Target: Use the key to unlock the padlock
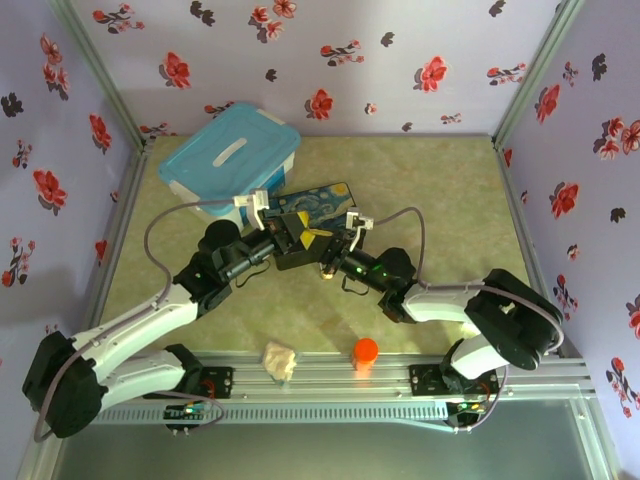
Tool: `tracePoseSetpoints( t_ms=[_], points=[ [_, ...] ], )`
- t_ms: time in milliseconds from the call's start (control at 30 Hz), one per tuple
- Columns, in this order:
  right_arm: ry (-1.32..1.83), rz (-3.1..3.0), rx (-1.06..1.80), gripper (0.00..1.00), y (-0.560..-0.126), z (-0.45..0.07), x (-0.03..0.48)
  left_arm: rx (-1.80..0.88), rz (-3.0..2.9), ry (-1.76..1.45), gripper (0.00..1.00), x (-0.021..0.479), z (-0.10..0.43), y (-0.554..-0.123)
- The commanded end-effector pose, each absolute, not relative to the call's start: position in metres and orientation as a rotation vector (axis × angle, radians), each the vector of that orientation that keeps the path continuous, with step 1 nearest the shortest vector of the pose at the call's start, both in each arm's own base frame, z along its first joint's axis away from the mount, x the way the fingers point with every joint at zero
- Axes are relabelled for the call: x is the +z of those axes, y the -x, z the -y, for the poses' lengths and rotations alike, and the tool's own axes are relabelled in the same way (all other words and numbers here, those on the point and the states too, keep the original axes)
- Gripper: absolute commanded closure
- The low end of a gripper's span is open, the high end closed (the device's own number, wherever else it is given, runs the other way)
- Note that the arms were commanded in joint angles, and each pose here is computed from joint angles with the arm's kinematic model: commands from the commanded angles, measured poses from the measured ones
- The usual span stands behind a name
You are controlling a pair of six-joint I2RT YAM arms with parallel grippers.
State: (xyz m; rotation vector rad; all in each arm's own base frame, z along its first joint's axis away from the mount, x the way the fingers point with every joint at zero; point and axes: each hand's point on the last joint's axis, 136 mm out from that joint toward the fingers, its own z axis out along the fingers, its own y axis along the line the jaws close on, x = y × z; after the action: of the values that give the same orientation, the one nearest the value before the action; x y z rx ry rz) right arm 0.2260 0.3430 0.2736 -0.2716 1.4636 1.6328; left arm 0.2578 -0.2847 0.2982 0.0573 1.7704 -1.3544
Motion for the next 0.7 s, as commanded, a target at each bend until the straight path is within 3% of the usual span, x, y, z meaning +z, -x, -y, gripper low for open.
tracePoseSetpoints(
  t_ms=[0, 67, 167, 333, 533, 667],
  points=[
    [0.27, -1.425, 1.636, 1.0, -0.23, -0.343, 0.283, -1.385, -1.72, -0.103, 1.0, 0.319, 0.289, -0.255],
    [0.253, -1.423, 1.631, 0.91, -0.232, -0.342, 0.284, -1.383, -1.723, -0.122, 1.0, 0.32, 0.29, -0.254],
    [0.217, -1.422, 1.619, 0.58, -0.235, -0.336, 0.284, -1.377, -1.724, -0.118, 1.0, 0.322, 0.289, -0.253],
    [0.189, -1.396, 1.628, 0.38, -0.235, -0.33, 0.294, -1.377, -1.672, 0.002, 1.0, 0.328, 0.274, -0.259],
    [0.136, -1.359, 1.68, 0.36, -0.237, -0.332, 0.313, -1.473, -1.566, 0.149, 1.0, 0.337, 0.264, -0.264],
    [0.126, -1.339, 1.695, 0.4, -0.236, -0.334, 0.321, -1.48, -1.53, 0.192, 1.0, 0.341, 0.258, -0.266]
  ],
)
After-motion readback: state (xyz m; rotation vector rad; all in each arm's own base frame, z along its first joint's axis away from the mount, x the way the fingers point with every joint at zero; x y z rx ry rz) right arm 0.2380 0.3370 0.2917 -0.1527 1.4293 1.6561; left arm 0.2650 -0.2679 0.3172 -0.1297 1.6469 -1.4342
